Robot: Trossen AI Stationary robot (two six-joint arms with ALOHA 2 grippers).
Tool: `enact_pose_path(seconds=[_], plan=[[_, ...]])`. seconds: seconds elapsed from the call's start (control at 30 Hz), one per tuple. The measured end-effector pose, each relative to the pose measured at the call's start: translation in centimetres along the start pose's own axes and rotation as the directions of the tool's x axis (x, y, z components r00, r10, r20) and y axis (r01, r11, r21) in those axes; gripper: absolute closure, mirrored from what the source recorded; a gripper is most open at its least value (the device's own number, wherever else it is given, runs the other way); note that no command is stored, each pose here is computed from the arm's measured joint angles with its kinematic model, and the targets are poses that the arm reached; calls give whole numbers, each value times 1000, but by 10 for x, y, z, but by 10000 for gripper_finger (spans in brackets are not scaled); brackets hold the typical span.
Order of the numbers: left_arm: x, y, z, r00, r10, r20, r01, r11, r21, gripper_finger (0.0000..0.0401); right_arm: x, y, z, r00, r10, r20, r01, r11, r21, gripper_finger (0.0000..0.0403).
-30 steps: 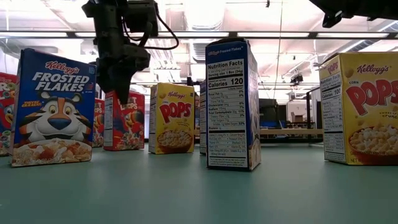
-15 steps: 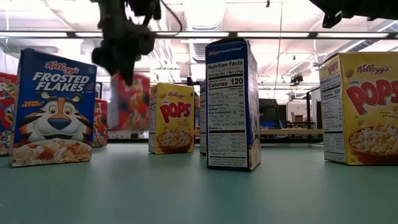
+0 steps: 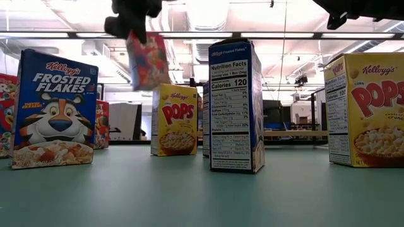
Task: Stack cereal on shelf
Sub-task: Put the right red cereal box on the shelf
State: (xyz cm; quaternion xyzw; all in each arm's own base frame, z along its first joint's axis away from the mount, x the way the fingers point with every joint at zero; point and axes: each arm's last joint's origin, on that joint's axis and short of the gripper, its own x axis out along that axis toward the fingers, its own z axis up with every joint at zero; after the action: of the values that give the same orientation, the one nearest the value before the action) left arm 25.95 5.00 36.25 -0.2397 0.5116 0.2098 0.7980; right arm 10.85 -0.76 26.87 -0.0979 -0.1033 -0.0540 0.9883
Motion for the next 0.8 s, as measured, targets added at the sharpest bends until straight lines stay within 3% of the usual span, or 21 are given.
enact_pose_path(seconds=[0.2, 0.43, 0.7, 0.8], plan=[[-13, -10, 20, 985, -77, 155, 60, 992, 112, 246, 0, 1, 0, 999, 43, 11, -43, 999, 1, 392], [-7, -27, 53, 903, -192, 383, 80, 954, 287, 246, -2, 1, 2, 998, 59, 22, -59, 998, 10, 392], [26, -41, 81, 854, -230, 466, 6, 901, 434, 246, -6, 6, 5, 970, 227, 82, -227, 974, -14, 392], [39, -43, 88, 851, -231, 472, -20, 883, 468, 246, -9, 6, 8, 963, 247, 107, -247, 969, -21, 392]])
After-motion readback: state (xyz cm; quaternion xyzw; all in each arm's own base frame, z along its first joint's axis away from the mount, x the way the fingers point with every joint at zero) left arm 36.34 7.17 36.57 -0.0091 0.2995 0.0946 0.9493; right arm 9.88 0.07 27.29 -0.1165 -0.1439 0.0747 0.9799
